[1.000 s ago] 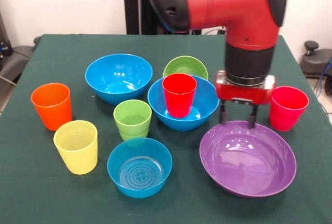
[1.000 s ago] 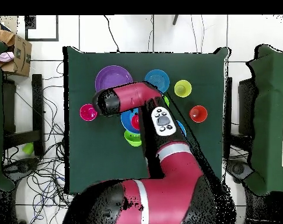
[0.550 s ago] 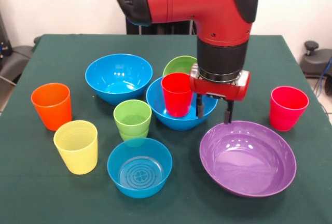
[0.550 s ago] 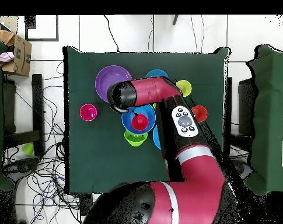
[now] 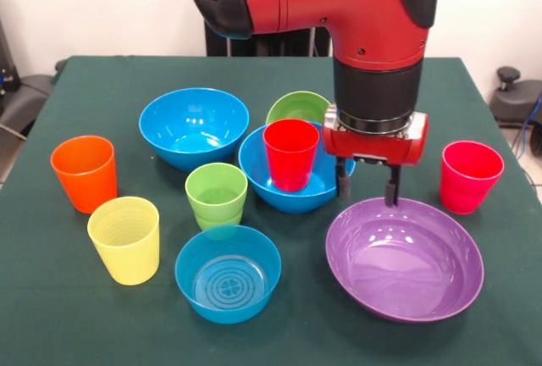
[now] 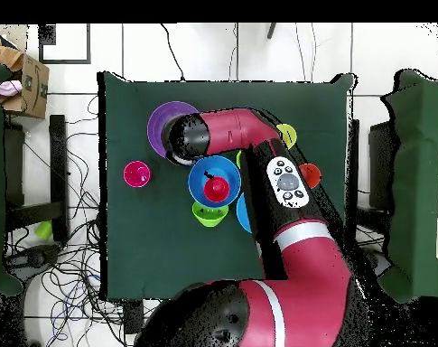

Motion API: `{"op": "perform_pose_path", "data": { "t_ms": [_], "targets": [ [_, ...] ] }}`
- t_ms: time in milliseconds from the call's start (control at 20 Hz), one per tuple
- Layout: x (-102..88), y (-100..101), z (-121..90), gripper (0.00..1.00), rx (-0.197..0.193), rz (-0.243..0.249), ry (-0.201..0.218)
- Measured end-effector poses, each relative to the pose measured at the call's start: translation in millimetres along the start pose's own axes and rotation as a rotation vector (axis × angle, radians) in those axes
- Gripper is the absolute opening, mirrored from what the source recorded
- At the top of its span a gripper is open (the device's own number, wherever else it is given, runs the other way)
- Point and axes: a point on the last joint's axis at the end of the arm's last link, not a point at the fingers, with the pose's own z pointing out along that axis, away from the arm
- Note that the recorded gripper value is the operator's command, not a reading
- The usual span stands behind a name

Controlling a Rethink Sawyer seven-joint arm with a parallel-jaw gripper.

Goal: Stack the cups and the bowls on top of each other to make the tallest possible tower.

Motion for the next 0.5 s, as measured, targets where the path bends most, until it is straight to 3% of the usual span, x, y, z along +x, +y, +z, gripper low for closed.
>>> {"op": "perform_pose_path", "data": {
  "t_ms": [500],
  "targets": [
    [-27.4, 13, -15, 1.00, -0.013, -0.006, -0.028]
  ]
}}
